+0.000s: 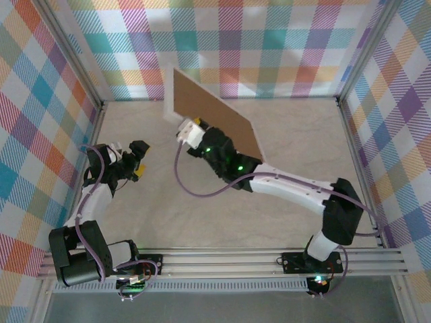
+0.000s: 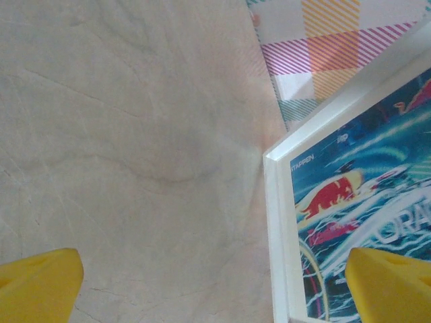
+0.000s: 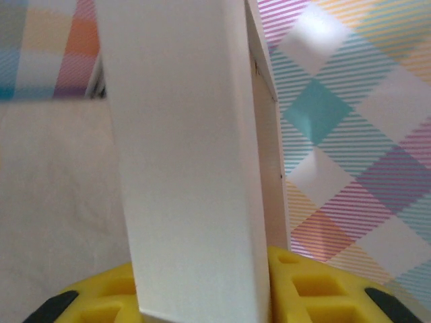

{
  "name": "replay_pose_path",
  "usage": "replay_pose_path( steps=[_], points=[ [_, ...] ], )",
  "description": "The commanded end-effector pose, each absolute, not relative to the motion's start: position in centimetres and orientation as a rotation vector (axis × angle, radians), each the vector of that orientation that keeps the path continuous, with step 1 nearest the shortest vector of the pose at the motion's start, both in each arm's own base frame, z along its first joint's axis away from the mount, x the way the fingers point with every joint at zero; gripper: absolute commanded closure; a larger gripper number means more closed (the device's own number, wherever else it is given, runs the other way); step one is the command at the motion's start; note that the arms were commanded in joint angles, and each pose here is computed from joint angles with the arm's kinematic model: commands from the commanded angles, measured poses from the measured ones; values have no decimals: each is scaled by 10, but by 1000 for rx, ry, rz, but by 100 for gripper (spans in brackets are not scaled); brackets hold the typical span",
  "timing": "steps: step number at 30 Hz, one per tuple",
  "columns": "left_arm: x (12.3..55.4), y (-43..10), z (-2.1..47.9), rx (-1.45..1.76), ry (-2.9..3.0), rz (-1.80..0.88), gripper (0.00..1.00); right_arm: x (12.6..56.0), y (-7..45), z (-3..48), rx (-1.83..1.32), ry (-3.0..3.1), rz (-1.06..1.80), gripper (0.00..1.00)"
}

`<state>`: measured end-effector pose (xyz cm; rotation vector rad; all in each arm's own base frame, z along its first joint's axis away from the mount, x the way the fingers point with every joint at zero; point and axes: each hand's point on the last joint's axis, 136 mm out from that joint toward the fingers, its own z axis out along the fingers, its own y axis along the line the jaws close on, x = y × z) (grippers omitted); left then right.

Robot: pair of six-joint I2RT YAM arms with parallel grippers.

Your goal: Put the photo into the frame

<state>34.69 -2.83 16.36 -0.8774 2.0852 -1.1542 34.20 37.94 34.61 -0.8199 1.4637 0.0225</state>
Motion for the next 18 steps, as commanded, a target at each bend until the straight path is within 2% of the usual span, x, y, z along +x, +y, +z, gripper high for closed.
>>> replay_pose_path(
  steps=[1, 9, 18],
  points=[
    [344, -26, 166, -855, 2088, -1135, 0, 343, 339, 417, -384, 1431, 478, 100],
    [345, -25, 165, -857, 2086, -1132, 0, 362, 250, 391, -107, 1530, 540, 100],
    [344, -25, 165, -857, 2089, -1122, 0, 370, 154, 317, 320, 1683, 592, 100]
  ],
)
